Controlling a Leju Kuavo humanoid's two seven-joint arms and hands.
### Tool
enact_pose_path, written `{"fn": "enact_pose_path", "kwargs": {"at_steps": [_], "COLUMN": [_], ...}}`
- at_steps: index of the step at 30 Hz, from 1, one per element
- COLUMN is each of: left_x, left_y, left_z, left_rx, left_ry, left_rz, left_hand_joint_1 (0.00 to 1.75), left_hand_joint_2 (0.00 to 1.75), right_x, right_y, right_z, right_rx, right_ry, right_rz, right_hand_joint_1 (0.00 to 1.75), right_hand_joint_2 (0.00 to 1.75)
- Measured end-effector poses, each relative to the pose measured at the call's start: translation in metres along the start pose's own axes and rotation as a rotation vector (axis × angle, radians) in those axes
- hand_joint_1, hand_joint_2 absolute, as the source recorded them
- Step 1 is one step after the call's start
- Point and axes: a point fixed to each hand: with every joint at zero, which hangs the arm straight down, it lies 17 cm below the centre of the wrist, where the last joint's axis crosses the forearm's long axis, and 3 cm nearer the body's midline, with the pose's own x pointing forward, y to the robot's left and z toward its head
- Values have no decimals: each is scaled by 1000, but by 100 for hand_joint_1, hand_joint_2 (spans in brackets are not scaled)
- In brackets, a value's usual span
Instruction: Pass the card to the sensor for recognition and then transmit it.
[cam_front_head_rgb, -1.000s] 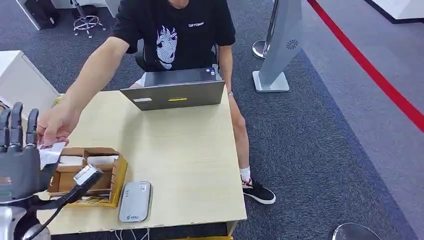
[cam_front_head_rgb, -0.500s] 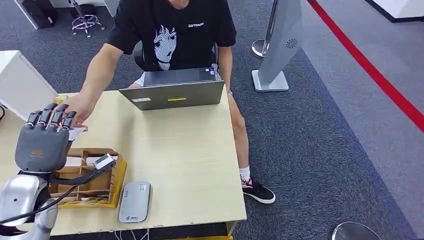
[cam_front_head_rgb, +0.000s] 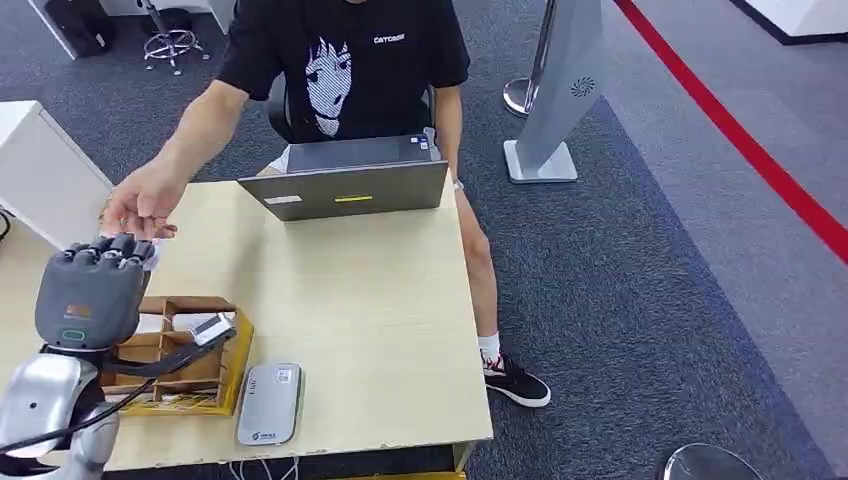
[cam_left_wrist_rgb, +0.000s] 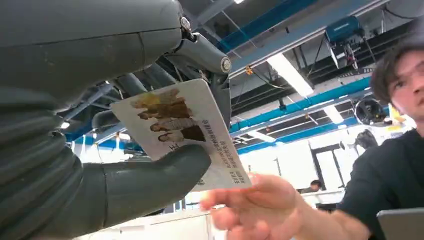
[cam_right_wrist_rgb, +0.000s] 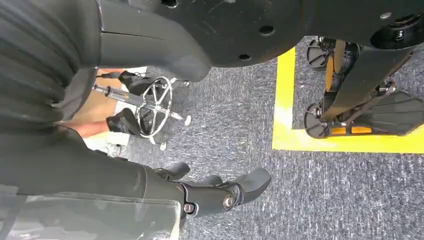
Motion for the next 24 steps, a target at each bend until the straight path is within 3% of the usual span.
{"fn": "enact_pose_path", "kwargs": {"at_steps": [7, 11, 17, 24], "left_x": [37, 71, 121, 146], "left_y": [20, 25, -5, -56], "left_z": [16, 40, 86, 123], "left_rx": [57, 73, -28, -184], "left_ry": [-30, -57, -72, -44], "left_rz": [104, 181, 297, 375], "left_hand_joint_1": [175, 175, 175, 175], "left_hand_joint_2": [175, 175, 175, 175], "right_x": [0, -2, -1, -1], "right_y": [-1, -4, -3, 1], "right_z": [0, -1, -1, 0], "right_rx": [-6, -19, -41, -34], "right_ry": [6, 18, 16, 19], "right_rz": [-26, -55, -86, -107], "right_hand_joint_1": [0, 0, 0, 0], "right_hand_joint_2": [175, 175, 175, 175]}}
